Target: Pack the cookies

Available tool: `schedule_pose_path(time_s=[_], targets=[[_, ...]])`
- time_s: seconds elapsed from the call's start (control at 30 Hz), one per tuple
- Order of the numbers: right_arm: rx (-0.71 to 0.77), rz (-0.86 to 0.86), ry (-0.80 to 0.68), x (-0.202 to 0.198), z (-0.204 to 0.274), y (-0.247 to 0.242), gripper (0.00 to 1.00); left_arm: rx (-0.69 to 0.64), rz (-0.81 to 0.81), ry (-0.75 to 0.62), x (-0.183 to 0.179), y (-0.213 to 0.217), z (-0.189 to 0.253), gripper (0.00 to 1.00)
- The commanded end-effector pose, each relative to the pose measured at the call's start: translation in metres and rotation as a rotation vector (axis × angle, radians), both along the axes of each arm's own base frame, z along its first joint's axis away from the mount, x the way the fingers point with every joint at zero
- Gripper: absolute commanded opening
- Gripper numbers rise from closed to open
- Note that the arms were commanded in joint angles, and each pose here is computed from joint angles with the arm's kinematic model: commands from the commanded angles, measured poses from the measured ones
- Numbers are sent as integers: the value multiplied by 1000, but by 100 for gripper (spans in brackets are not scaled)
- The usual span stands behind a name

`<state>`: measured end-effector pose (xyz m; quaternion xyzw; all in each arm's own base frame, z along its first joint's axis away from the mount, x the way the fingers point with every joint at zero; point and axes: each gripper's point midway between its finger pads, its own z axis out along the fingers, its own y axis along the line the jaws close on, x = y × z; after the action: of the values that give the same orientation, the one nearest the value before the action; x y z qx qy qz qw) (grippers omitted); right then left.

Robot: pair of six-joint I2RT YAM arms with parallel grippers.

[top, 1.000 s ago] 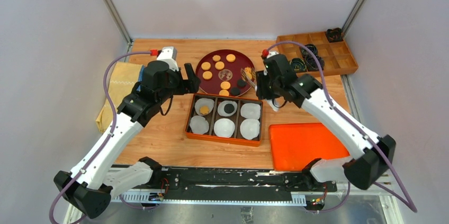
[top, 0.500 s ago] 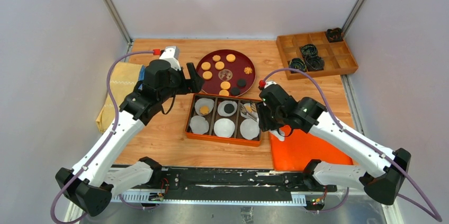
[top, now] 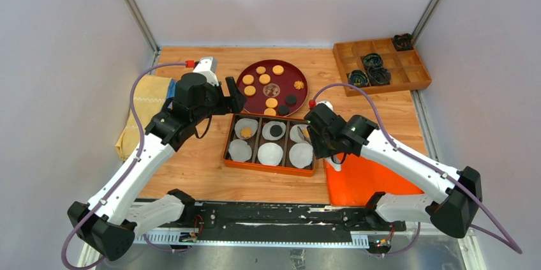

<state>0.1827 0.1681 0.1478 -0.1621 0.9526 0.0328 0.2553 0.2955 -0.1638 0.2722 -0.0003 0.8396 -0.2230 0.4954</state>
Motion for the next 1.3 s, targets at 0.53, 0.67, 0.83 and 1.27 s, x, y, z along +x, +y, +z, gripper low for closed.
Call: schedule_pose_path(time_s=[0.53, 0.67, 0.83, 1.27], targets=[[63, 12, -105, 15, 34, 12, 50, -31, -78, -19, -2, -13, 5, 93], [104, 21, -163, 22, 57, 16, 44, -36, -85, -26, -2, -14, 7, 93], [139, 33, -238, 38, 82, 28, 44, -46, -87, -37, -2, -15, 11, 93], [-54, 40, -260, 113, 48, 59, 48, 3, -62, -40, -1, -6, 8, 93]])
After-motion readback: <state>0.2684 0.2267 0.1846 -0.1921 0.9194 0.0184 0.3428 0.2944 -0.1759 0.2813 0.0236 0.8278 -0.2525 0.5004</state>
